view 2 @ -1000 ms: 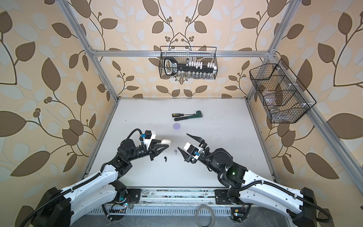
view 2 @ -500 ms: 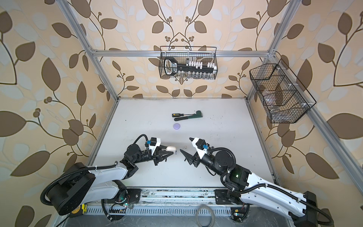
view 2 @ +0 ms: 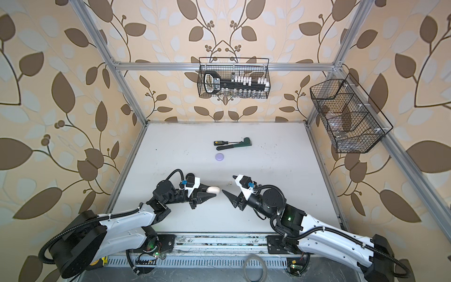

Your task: Insert the wireless bluetooth earbuds into the charging case

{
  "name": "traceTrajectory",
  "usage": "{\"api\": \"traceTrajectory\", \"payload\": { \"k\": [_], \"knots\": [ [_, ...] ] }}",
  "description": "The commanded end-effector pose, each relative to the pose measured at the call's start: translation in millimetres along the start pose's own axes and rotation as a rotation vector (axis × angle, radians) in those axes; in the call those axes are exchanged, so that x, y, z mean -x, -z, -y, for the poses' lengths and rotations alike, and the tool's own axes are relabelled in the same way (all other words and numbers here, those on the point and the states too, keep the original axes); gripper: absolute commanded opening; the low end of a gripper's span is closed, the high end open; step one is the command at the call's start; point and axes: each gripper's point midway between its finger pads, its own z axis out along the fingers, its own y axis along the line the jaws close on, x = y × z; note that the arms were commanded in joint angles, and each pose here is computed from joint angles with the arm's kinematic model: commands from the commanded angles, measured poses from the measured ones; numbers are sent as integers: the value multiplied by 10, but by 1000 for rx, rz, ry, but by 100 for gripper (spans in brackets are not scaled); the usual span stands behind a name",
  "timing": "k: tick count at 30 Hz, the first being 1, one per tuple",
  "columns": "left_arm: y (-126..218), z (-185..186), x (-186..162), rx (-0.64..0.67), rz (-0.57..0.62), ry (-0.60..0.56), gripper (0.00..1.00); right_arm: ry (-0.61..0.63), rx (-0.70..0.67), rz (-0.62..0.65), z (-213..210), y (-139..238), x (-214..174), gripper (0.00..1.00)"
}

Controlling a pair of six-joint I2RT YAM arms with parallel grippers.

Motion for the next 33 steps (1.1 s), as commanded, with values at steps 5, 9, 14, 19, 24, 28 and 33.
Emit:
{"api": "traceTrajectory", "payload": {
  "k": [5, 9, 14, 19, 24, 28, 33],
  "knots": [
    [-23, 188, 164, -69, 13, -109, 0, -38, 68, 53, -124, -80, 7, 70],
    [-42, 248, 155, -96, 4, -114, 0, -38, 86, 28, -168, -119, -16, 69],
    [-61, 289, 152, -120, -2, -116, 0, -37, 88, 29, -181, -129, -23, 69],
    [-70, 306, 155, -129, -6, -116, 0, -17, 136, 7, -274, -181, -89, 68],
    [-71, 292, 149, -120, -11, -111, 0, 17, 219, 5, -438, -188, -113, 67],
    [-80, 271, 150, -112, -21, -104, 0, 37, 241, 4, -492, -176, -128, 67],
    [-74, 291, 161, -121, -18, -106, 0, 62, 211, -31, -447, -227, -229, 67]
  ]
}}
